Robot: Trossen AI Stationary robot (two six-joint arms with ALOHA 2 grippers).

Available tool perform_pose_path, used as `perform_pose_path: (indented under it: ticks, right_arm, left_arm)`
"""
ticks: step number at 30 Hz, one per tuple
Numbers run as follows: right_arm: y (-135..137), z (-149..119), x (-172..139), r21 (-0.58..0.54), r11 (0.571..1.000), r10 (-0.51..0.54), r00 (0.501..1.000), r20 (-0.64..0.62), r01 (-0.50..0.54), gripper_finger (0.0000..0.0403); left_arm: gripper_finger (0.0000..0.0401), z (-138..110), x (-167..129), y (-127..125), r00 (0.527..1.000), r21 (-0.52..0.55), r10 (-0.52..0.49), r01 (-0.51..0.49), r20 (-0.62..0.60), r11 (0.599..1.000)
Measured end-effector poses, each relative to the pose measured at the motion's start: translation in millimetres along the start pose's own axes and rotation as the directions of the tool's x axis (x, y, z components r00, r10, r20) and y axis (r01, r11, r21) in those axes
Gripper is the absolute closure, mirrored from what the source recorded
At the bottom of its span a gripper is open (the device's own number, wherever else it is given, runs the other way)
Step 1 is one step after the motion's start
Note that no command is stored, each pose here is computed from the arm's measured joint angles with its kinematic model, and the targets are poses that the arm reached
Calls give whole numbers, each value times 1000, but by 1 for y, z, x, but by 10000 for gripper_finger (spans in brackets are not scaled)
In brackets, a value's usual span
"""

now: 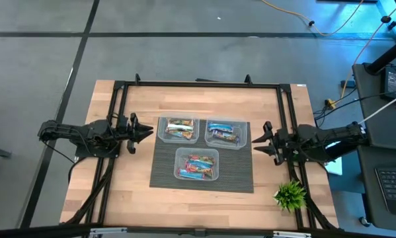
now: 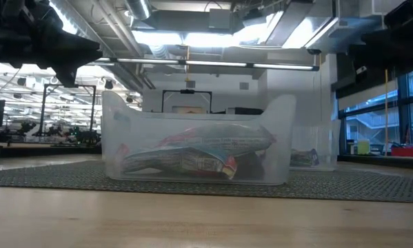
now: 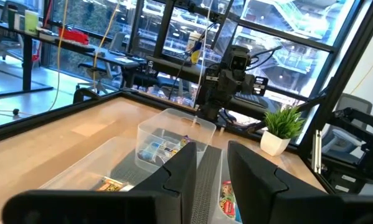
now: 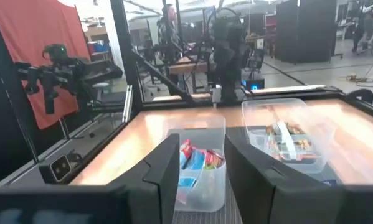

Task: Pick and place Granola Bars by type
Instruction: Return to Home Position

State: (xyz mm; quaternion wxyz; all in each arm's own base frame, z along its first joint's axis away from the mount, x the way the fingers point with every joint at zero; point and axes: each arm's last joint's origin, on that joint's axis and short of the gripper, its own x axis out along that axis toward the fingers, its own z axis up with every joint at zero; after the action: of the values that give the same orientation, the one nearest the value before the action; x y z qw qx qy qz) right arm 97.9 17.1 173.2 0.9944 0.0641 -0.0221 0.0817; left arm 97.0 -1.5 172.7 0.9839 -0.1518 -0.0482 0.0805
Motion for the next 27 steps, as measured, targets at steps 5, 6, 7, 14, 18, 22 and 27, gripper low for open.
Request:
perform_pose_path:
  ticks: [5,6,7,14,18,22,27]
  right_arm:
    - [0,-3,0,0,1000,-3,999,-32,3,272]
    - [0,-4,0,-1,1000,-4,999,-38,4,272]
    - [-1,-5,0,0,1000,-5,999,-48,5,272]
    - [-1,-7,0,0,1000,-7,997,-75,7,272]
    - [-1,-7,0,-1,1000,-7,997,-75,7,272]
    - [-1,-7,0,-1,1000,-7,997,-75,7,272]
    - [-1,-7,0,-1,1000,-7,997,-74,7,272]
  left_arm:
    - [315,0,0,0,1000,0,0,0,0,1000]
    - [315,0,0,0,1000,0,0,0,0,1000]
    - [315,0,0,0,1000,0,0,0,0,1000]
    - [315,0,0,0,1000,0,0,0,0,1000]
    - [315,0,0,0,1000,0,0,0,0,1000]
    - [315,0,0,0,1000,0,0,0,0,1000]
    - [315,0,0,0,1000,0,0,0,0,1000]
